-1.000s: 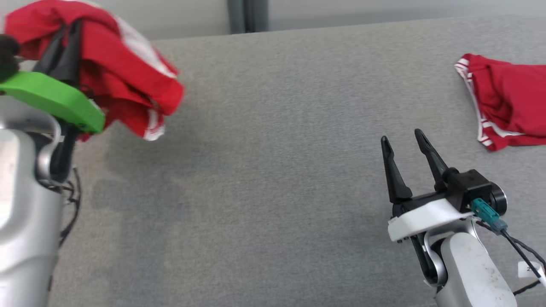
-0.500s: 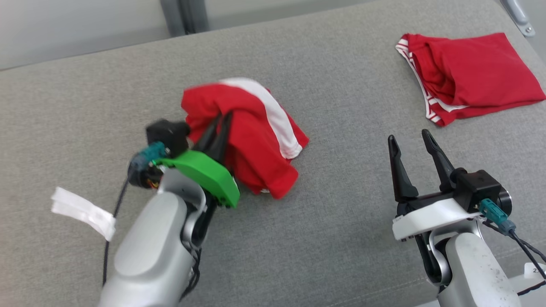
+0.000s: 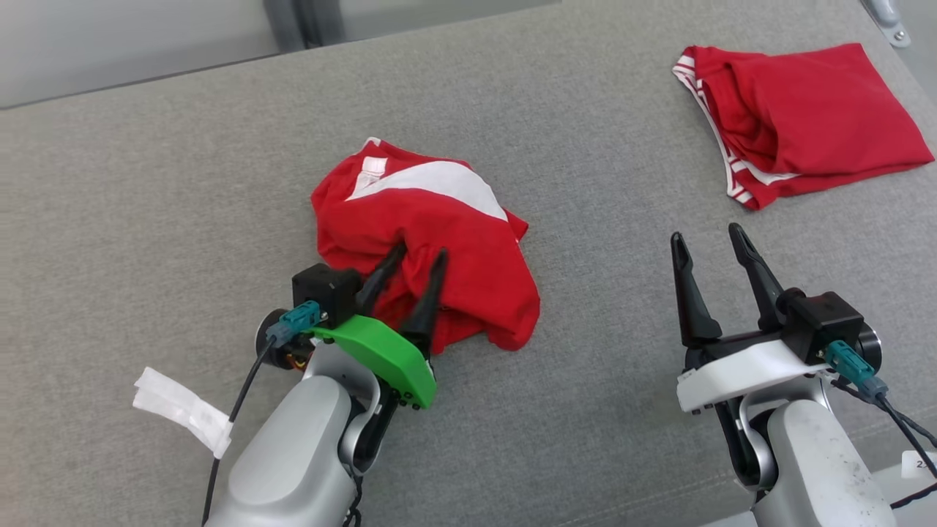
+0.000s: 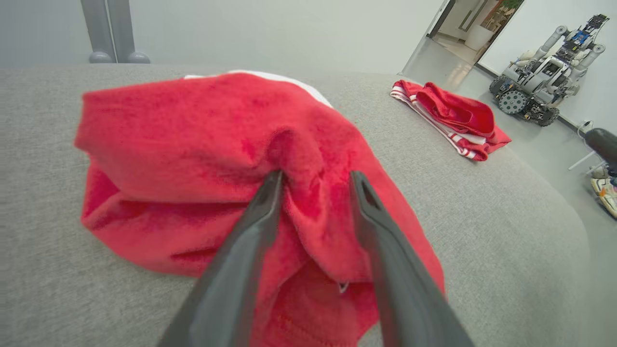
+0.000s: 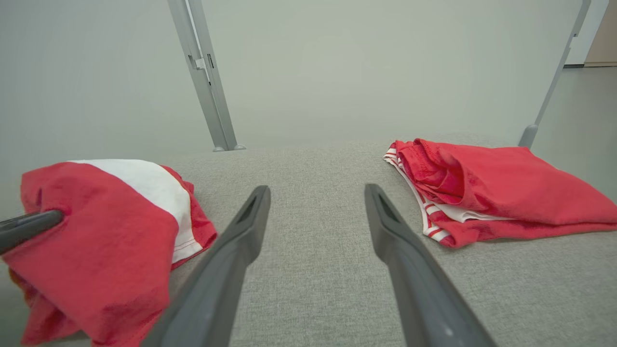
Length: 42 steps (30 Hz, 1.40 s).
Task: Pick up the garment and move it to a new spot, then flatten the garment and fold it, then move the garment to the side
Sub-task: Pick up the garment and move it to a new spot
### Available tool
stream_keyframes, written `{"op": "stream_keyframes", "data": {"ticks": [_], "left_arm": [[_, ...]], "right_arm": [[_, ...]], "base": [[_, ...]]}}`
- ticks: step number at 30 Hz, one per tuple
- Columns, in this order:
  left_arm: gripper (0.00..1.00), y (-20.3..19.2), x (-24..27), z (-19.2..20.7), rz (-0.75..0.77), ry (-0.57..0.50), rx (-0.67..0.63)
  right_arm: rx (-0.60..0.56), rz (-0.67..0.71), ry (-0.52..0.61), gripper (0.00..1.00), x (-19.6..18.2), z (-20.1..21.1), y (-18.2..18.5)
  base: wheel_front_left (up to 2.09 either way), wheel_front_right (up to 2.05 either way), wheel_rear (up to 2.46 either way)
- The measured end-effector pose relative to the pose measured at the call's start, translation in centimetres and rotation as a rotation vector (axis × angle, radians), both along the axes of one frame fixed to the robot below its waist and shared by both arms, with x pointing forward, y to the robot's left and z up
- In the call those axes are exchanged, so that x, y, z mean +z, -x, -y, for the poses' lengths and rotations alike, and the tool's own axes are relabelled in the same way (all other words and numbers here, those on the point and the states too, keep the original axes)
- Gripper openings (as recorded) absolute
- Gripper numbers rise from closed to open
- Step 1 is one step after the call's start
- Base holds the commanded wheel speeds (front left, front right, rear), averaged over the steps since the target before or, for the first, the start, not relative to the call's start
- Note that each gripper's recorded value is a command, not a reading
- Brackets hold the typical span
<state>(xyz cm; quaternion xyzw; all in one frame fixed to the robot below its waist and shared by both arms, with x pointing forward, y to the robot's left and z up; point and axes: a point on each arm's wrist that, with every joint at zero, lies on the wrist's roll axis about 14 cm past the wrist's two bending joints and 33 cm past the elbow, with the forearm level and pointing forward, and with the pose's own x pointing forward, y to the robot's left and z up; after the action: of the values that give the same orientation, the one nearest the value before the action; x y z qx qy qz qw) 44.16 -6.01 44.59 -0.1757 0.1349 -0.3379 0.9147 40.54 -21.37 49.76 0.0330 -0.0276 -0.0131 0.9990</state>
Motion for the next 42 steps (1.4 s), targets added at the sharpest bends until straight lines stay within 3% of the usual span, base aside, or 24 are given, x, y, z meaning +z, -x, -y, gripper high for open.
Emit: {"op": "stream_keyframes", "data": {"ticks": [7, 17, 31, 42], "left_arm": [[1.0, -0.1, 4.8, -1.3, 0.14, 0.052, 0.044], [1.0, 1.3, 8.8, -7.6, 0.28, 0.035, 0.219], [1.0, 6.3, 6.4, -18.8, 0.211, -0.021, 0.582], [1.0, 8.3, 4.7, -20.5, 0.178, -0.054, 0.646]], "right_arm": [[0.036, 0.032, 0.002, 1.0, 1.2, -1.2, 0.1], [0.08, 0.095, 0.014, 1.0, 3.4, -2.8, 1.1], [0.126, 0.117, -0.031, 1.0, 3.9, -4.6, 2.6], [0.148, 0.092, -0.056, 1.0, 3.0, -5.5, 2.7]], "base": [[0.0, 0.0, 0.0], [0.0, 0.0, 0.0], [0.0, 0.0, 0.0], [0.0, 0.0, 0.0]]}}
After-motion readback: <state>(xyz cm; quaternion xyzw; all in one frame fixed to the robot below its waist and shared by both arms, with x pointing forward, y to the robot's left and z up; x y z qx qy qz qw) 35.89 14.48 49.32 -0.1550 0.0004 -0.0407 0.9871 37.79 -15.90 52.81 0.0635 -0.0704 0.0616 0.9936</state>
